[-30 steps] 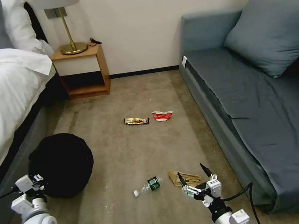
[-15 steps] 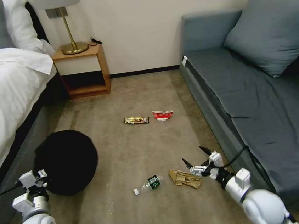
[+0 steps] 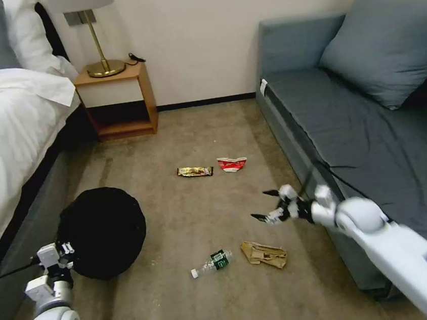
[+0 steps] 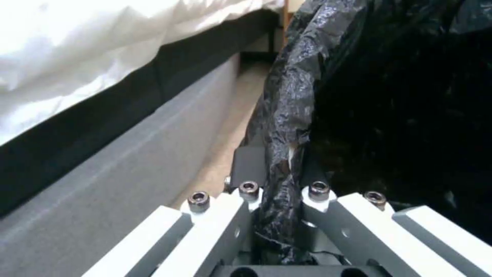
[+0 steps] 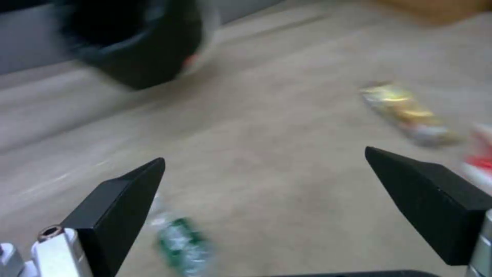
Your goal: Pick up the trash bin, then pick up the garbage on the floor and place it into the trash bin.
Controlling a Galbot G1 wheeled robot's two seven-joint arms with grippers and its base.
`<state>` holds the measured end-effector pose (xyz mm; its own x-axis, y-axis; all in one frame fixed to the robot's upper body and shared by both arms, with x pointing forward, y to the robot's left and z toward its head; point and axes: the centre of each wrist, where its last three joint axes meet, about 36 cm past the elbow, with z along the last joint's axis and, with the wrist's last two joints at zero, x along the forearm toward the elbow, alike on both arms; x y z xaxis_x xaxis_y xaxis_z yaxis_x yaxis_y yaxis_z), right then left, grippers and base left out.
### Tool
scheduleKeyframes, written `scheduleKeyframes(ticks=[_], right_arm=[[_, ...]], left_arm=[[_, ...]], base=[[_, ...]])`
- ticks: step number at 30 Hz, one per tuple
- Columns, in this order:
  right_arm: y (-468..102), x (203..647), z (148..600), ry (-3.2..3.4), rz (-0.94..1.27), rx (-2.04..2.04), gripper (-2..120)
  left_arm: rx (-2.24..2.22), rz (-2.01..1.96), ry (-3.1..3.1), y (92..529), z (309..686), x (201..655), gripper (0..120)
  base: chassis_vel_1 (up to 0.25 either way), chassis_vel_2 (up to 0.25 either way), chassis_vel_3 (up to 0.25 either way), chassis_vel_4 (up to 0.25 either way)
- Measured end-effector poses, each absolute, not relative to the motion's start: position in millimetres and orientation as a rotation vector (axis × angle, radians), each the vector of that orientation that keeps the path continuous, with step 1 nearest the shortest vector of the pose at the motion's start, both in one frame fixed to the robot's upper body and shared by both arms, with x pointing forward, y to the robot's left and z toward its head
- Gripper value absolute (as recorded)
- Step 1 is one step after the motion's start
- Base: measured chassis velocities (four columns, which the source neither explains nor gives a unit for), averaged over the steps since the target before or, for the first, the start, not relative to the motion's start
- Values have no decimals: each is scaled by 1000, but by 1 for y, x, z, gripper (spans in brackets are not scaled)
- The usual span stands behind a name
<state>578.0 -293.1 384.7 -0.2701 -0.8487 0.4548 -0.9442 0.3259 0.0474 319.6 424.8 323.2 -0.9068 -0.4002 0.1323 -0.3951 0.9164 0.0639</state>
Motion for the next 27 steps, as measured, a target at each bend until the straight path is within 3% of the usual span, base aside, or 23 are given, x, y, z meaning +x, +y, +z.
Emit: scheduleKeyframes(ticks=[3, 11, 21, 27], right_arm=[[-258, 614, 381, -2042, 397, 1691, 100], [-194, 639, 340, -1920, 525, 1743, 100], [-137, 584, 255, -1788, 737, 1791, 100], [-129, 567, 231, -1787, 790, 1765, 100]], left_arm=[[634, -53, -2926, 425, 321, 318, 3], [649, -41, -2917, 422, 318, 315, 3], [656, -37, -2920, 419, 318, 311, 3], [651, -46, -2923, 416, 316, 307, 3]], base=[[0, 0, 0, 0], [0, 0, 0, 0], [0, 0, 0, 0], [0, 0, 0, 0]])
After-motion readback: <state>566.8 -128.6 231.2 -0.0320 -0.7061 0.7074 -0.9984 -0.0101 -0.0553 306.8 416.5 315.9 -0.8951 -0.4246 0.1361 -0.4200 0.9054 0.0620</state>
